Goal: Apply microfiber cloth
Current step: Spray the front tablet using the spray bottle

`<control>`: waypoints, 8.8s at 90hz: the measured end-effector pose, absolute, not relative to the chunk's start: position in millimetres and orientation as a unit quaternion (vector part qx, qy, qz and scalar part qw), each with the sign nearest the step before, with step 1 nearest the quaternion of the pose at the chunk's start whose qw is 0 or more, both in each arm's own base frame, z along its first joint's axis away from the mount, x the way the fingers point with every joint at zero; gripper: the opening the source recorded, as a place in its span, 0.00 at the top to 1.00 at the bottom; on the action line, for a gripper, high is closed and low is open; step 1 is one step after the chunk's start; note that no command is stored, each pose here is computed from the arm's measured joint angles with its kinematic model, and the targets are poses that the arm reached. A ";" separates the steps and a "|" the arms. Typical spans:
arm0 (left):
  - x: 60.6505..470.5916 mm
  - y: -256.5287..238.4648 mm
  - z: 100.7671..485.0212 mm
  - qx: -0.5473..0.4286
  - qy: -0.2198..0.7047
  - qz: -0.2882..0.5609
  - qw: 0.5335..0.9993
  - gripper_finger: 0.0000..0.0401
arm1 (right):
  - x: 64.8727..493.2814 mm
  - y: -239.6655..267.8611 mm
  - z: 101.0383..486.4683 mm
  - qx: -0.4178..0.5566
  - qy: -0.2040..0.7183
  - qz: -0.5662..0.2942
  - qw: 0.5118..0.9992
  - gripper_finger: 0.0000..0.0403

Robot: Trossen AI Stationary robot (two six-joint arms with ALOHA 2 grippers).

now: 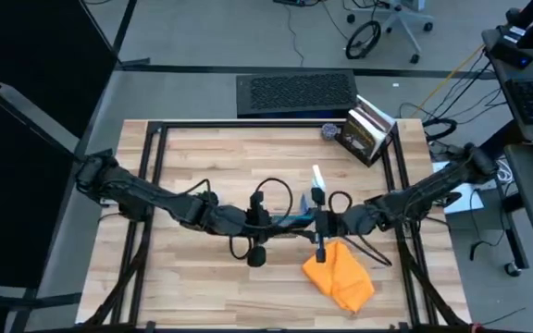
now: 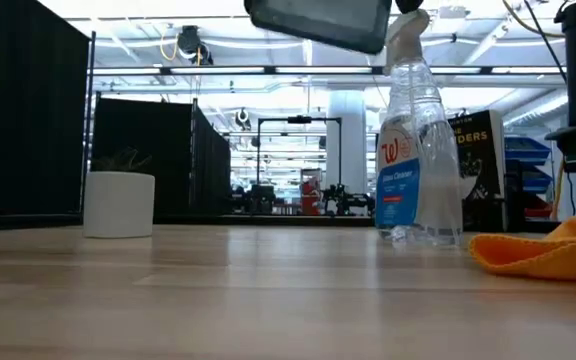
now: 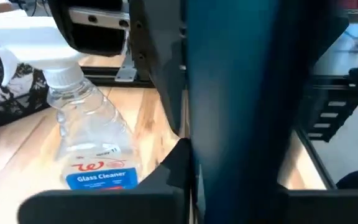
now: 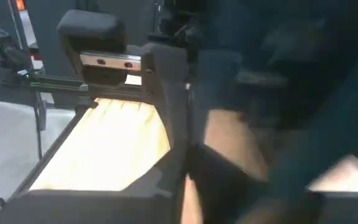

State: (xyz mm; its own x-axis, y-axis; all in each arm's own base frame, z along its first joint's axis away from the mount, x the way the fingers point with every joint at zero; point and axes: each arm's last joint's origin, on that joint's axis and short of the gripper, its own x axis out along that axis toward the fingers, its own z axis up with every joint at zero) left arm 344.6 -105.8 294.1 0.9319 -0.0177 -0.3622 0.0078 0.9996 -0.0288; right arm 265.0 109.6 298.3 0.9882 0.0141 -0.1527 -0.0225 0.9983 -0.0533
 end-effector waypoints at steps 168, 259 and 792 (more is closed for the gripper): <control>297.7 3.8 338.1 -0.004 0.209 0.138 0.968 0.98 | 133.3 21.8 290.8 0.062 0.222 -0.203 0.952 0.12; 325.2 52.7 314.4 -0.025 0.207 0.139 0.968 0.98 | 156.3 -19.3 247.9 0.006 0.077 -0.008 0.997 0.13; 363.9 -31.3 223.8 0.092 0.322 0.248 0.909 0.98 | 152.0 -1.8 187.4 0.095 0.339 -0.197 0.915 0.13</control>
